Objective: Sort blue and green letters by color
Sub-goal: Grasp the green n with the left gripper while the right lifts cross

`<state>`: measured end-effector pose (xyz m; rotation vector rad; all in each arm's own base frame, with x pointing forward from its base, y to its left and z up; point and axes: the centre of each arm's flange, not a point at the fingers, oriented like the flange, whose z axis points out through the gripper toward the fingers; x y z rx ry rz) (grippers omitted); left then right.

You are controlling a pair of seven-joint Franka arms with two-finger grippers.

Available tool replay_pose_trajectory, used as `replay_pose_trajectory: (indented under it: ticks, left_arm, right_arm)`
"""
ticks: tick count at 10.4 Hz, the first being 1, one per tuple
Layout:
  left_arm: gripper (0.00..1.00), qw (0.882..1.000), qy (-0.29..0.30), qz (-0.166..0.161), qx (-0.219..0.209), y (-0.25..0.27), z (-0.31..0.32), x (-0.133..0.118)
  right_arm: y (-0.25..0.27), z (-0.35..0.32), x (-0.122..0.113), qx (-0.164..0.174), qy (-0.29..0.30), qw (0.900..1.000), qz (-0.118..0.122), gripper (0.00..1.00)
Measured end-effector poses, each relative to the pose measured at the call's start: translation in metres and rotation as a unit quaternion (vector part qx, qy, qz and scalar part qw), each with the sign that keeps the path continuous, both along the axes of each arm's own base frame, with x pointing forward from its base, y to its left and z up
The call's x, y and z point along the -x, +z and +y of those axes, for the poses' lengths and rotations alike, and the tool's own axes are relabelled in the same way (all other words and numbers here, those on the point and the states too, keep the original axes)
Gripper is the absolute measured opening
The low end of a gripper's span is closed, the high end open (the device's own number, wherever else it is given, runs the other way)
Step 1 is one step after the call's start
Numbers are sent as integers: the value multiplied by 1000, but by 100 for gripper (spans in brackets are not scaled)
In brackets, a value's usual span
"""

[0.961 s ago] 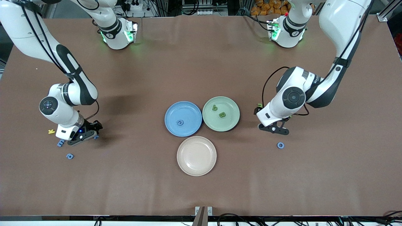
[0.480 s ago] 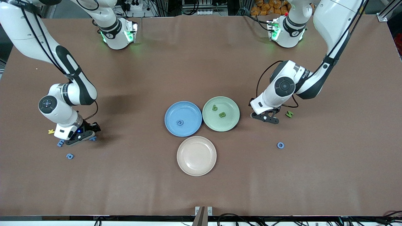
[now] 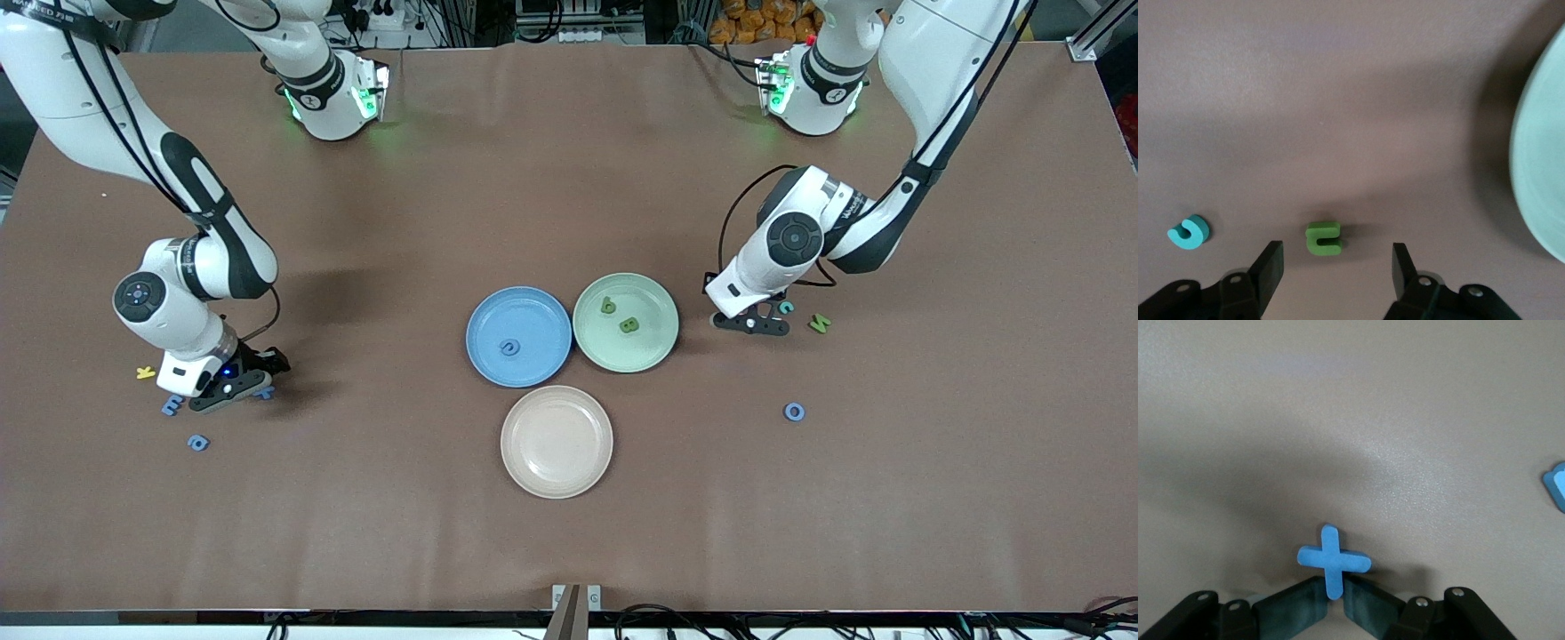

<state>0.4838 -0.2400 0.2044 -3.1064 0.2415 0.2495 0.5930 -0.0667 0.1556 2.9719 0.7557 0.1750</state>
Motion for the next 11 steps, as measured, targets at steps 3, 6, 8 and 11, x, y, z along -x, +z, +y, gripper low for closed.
replay_pose_trajectory:
  ticks: [3, 6, 8, 11]
  left_arm:
    - [72, 1000, 21, 4, 4, -14, 2, 7]
    - [73, 1000, 23, 6, 8, -24, 3, 13]
    - [73, 1000, 21, 5, 7, -24, 4, 12]
    - [72, 1000, 19, 5, 4, -25, 9, 12]
  right_arm:
    - [-1, 1, 0, 0, 0, 1000, 0, 14]
    - [-1, 1, 0, -1, 0, 1000, 0, 13]
    - [-1, 1, 0, -1, 0, 1000, 0, 12]
    - [1, 0, -1, -1, -1, 1000, -2, 10]
